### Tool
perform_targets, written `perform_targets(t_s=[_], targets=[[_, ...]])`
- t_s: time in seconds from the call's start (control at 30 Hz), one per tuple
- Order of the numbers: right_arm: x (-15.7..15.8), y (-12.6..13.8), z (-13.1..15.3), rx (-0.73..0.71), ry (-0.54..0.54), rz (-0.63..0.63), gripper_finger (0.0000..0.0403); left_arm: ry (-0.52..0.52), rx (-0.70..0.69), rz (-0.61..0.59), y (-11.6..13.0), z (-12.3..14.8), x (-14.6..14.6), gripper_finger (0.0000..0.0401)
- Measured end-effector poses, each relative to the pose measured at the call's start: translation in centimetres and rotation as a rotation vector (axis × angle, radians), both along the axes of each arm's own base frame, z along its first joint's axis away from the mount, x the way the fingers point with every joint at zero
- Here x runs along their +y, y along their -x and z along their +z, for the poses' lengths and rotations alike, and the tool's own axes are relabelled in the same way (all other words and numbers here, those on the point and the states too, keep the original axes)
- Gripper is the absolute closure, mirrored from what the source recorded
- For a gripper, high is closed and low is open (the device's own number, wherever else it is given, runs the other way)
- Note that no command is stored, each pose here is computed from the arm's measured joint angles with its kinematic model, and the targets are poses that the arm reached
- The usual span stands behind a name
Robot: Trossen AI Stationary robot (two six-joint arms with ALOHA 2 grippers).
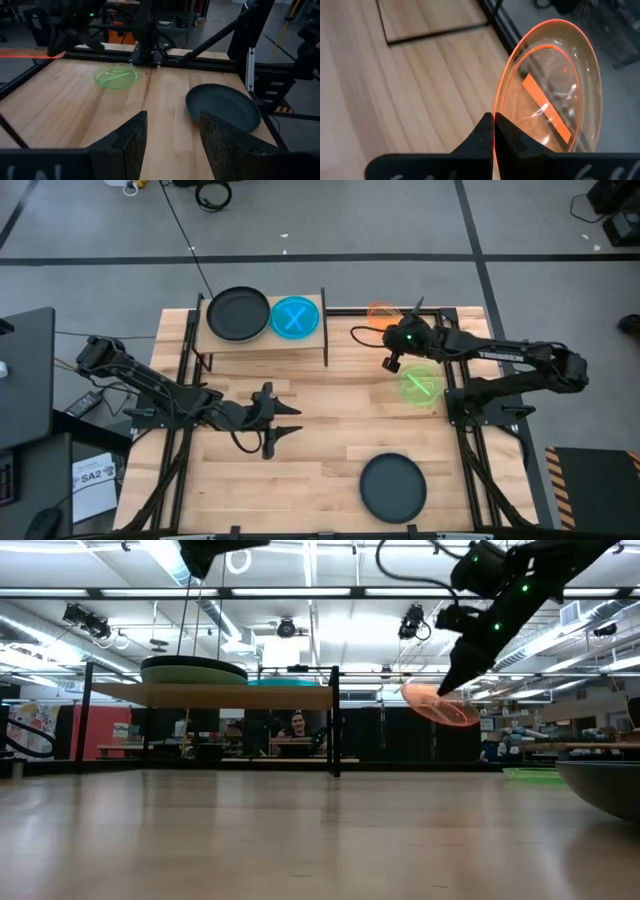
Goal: Place and stack plates onto a shelf
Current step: Stack the orange plate on top of the blue plate on the shelf
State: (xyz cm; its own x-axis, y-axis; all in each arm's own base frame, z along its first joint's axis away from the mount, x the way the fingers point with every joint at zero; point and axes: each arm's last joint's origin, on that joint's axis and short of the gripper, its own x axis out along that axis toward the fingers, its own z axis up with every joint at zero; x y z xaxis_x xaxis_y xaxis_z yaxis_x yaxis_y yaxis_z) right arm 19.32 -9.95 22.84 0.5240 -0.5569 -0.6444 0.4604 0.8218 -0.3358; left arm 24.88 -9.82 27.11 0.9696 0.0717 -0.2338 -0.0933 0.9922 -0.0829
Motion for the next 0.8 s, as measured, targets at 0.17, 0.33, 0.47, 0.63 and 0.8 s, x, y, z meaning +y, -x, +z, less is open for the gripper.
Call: perform_targets(t_s=[0.17,0.33,0.47,0.63,0.8], targets=[[0.9,0.4,1.3,-0.068,0.031,0.031,0.0398,-0.021,0.020,-0.009,1.4,0.9,0.5,0.0216],[1.5,0.1,2.2,-0.143,0.062,0.063,0.0398,-0.075,0.017,-0.032,2.6,1.7,0.4,0.0216],[1.9,-0.5,2.7,-0.194,0.088,0.096,0.0398,-0.105,0.022,-0.062,3.1,1.7,-0.1,0.0216],[2.3,-1.8,4.6,-0.222,0.113,0.147,0.0398,-0.097,0.011,-0.061,3.8,-0.9,0.0,0.0216],[2.4,-3.9,7.6,-0.280,0.139,0.178,0.0398,0.007,-0.115,-0.044,5.5,-4.3,0.9,0.0216]])
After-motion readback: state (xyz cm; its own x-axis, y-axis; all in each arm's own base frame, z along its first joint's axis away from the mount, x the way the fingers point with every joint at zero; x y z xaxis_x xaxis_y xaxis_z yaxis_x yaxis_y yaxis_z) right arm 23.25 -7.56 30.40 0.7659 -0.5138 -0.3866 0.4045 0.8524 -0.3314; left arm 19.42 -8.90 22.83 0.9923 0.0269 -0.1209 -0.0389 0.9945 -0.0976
